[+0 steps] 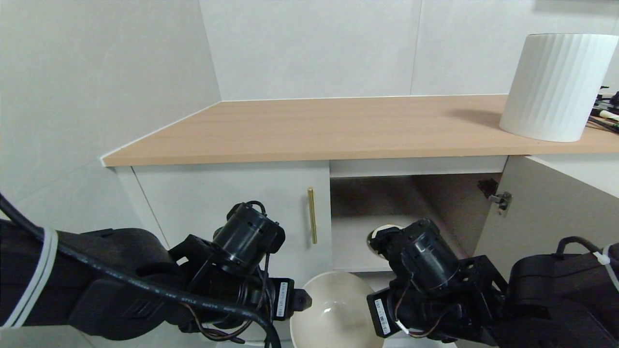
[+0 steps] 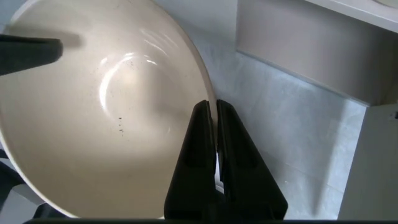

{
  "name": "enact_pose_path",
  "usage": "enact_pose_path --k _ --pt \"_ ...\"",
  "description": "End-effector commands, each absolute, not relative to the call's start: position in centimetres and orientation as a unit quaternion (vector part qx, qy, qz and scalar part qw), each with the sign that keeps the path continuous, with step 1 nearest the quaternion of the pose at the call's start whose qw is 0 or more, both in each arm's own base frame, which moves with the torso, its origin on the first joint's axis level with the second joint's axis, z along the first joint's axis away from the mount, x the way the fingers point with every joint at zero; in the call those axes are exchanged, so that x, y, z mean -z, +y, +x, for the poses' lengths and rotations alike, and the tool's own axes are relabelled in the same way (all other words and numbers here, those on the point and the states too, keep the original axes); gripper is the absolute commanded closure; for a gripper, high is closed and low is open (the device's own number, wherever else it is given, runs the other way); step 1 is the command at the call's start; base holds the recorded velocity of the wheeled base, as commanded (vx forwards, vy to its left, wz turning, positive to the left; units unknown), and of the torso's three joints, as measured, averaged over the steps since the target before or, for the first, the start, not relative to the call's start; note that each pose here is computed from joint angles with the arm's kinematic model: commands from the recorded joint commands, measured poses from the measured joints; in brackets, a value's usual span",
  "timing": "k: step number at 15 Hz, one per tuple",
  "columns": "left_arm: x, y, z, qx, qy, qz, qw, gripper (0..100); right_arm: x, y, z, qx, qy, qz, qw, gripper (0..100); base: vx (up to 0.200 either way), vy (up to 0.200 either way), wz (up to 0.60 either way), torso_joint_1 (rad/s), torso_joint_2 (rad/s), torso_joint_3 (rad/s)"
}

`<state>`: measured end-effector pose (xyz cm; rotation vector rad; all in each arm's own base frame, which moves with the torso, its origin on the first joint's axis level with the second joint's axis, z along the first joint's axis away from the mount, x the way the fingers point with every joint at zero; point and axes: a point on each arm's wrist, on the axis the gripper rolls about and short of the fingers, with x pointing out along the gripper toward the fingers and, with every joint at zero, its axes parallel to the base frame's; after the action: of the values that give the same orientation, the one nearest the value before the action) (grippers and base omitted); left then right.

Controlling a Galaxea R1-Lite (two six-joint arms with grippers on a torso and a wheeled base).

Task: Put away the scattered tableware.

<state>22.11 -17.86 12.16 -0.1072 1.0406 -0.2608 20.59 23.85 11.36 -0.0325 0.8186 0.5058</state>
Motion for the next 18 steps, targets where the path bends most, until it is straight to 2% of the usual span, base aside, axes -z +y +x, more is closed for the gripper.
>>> enact_pose_path --k 1,4,11,18 --pt "-12.8 -17.7 21.9 0.128 0.488 -0.057 0.862 0 -11.0 23.8 20.9 -0.237 0.396 -0.017 0.887 100 0.000 0.000 0.00 0.000 0.00 0.000" --pt "-13.1 -17.5 21.9 0.129 0.483 -0.061 0.864 0 -10.7 22.9 22.2 -0.214 0.400 -0.008 0.891 100 0.000 0.000 0.00 0.000 0.00 0.000" --pt "-13.7 -17.3 21.8 0.123 0.477 -0.080 0.867 0 -10.0 18.0 28.3 -0.114 0.375 0.036 0.919 100 0.000 0.000 0.00 0.000 0.00 0.000" --pt "-13.9 -17.3 21.7 0.125 0.474 -0.082 0.868 0 -5.6 15.7 34.6 -0.022 0.306 0.078 0.949 100 0.000 0.000 0.00 0.000 0.00 0.000"
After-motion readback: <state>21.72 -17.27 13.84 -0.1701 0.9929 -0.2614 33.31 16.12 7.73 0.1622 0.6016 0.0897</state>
